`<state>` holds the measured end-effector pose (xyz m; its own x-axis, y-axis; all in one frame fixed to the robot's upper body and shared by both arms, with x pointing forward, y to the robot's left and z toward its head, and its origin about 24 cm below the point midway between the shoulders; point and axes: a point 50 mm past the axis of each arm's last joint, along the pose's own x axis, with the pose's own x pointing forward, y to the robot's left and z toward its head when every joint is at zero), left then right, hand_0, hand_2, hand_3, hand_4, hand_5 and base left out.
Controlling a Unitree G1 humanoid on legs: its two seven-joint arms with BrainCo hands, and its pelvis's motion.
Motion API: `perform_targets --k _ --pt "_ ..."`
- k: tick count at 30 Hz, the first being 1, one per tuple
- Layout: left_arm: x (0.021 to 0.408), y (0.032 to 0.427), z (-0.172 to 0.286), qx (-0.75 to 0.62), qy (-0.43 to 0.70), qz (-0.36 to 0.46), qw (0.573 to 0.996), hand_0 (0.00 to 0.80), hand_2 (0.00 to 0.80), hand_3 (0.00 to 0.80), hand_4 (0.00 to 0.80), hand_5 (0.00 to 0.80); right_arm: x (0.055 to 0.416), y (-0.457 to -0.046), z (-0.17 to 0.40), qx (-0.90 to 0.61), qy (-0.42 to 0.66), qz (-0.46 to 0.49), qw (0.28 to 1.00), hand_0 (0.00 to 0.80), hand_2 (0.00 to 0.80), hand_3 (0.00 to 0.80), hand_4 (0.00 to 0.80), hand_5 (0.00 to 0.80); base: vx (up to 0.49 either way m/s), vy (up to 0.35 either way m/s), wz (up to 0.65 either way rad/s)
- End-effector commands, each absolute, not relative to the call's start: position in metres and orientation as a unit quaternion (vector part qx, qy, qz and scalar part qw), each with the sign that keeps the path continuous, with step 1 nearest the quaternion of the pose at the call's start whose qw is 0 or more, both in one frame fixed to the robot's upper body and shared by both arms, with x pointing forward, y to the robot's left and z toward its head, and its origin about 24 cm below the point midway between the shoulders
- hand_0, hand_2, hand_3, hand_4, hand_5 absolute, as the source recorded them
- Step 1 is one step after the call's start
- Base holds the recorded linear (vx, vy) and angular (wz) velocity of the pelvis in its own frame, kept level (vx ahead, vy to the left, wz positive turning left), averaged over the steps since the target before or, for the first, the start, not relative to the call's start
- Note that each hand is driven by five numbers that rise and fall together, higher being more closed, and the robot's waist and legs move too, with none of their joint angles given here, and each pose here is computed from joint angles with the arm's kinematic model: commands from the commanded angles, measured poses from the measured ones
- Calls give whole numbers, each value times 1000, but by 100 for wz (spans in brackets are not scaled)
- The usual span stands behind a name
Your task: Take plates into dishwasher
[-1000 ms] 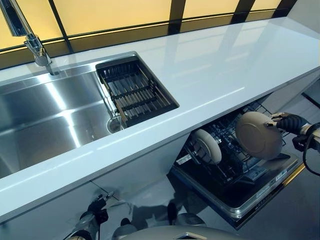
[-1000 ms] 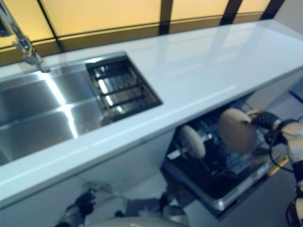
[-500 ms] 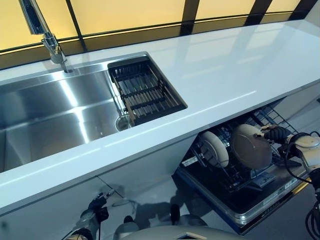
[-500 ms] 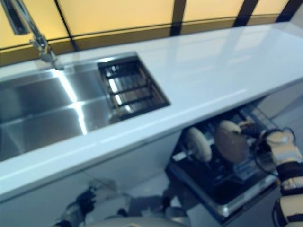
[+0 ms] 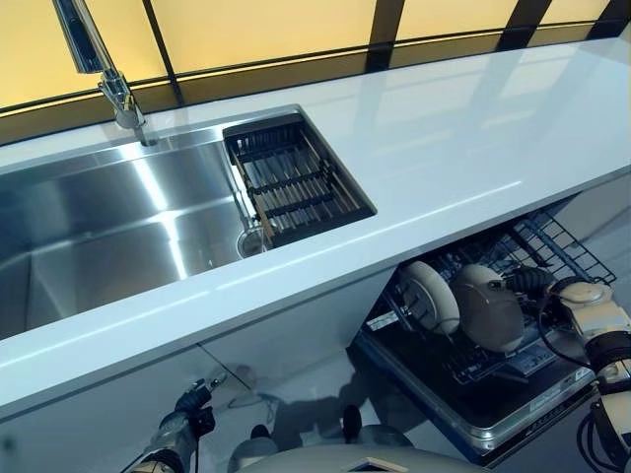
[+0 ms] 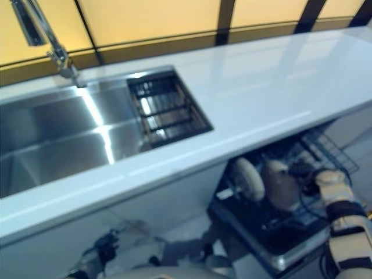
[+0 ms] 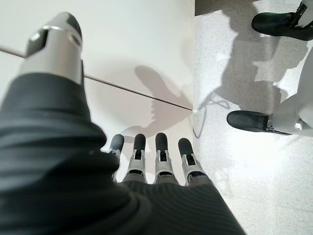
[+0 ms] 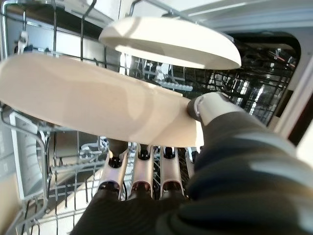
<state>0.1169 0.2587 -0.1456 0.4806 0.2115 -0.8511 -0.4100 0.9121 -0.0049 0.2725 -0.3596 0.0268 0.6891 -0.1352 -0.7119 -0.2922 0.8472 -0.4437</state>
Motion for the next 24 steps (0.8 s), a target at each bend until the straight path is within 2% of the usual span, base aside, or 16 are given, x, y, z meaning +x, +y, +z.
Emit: perform_targets --k 1,4,5,6,24 --pt "148 260 -135 -81 444 157 878 0 0 0 0 0 304 -350 52 -291 348 44 890 800 800 800 800 800 0 0 0" --pt "147 261 -135 -80 444 156 879 0 0 0 0 0 302 -350 49 -283 352 44 891 778 778 778 778 778 0 0 0" --pt "147 261 -135 -80 444 156 879 0 0 0 0 0 302 -350 48 -285 351 37 892 75 75 75 75 75 0 0 0" --pt "147 260 -135 -80 445 155 879 0 0 0 0 0 302 -350 47 -281 352 36 892 0 0 0 0 0 0 0 0" --pt "145 263 -135 -82 443 160 878 0 0 0 0 0 296 -369 63 -274 335 -6 902 0 0 0 0 0 0 0 0"
